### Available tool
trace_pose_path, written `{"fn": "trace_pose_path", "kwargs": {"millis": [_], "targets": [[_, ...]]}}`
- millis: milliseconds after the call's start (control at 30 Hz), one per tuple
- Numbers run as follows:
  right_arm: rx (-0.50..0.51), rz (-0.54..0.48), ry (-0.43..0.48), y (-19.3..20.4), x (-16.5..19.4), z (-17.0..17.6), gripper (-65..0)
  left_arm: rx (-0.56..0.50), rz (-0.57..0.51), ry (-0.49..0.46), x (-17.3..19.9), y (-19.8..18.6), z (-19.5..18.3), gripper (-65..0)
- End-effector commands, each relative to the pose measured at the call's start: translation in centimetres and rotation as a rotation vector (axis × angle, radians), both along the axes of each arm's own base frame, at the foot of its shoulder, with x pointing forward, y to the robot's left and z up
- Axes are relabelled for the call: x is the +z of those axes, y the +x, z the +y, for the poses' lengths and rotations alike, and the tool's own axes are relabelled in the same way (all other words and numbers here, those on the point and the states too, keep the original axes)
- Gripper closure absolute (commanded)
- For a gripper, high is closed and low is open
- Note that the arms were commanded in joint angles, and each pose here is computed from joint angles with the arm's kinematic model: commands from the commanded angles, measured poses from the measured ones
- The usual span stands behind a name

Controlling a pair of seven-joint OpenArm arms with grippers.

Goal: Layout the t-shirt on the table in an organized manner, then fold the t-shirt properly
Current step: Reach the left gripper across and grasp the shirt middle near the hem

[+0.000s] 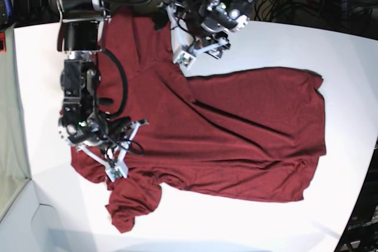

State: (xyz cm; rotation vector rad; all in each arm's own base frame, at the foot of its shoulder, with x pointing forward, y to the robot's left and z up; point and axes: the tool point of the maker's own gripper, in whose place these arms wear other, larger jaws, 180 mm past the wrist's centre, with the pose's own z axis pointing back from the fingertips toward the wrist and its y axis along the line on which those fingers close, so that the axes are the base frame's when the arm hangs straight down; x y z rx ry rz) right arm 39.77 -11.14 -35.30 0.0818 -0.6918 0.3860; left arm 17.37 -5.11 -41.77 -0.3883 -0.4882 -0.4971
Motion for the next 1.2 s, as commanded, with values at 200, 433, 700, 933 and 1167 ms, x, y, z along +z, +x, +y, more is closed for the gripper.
{"fn": "trace_pose_path", "kwargs": {"millis": [200,433,700,933,1167], "targets": [[0.003,-0.06,0.008,1.2,1.8,0.0,0.0,0.009,0.07,-0.095,-0.1,1.5,-2.0,-61.9],[0.003,-0.05,0.007,0.9,1.4,-0.1,0.0,-0.116,0.069,-0.058,-0.8,0.4,-4.0,-61.8],[-0.001,-0.05,-0.002,0.8,1.4,-0.6,0.0,-0.159,0.087,0.003,-2.5,0.1,-3.6,-53.0],[0.0,-0.092,-0.017,0.4,2.5,-0.9,0.0,-0.145,0.082,0.035,-3.2,1.6,-2.9,-1.6],[0.003,-0.087,-0.023,-0.5,2.3,-0.9,0.0,-0.127,0.016,0.062,-2.5,5.4,-2.2,-0.3]]}}
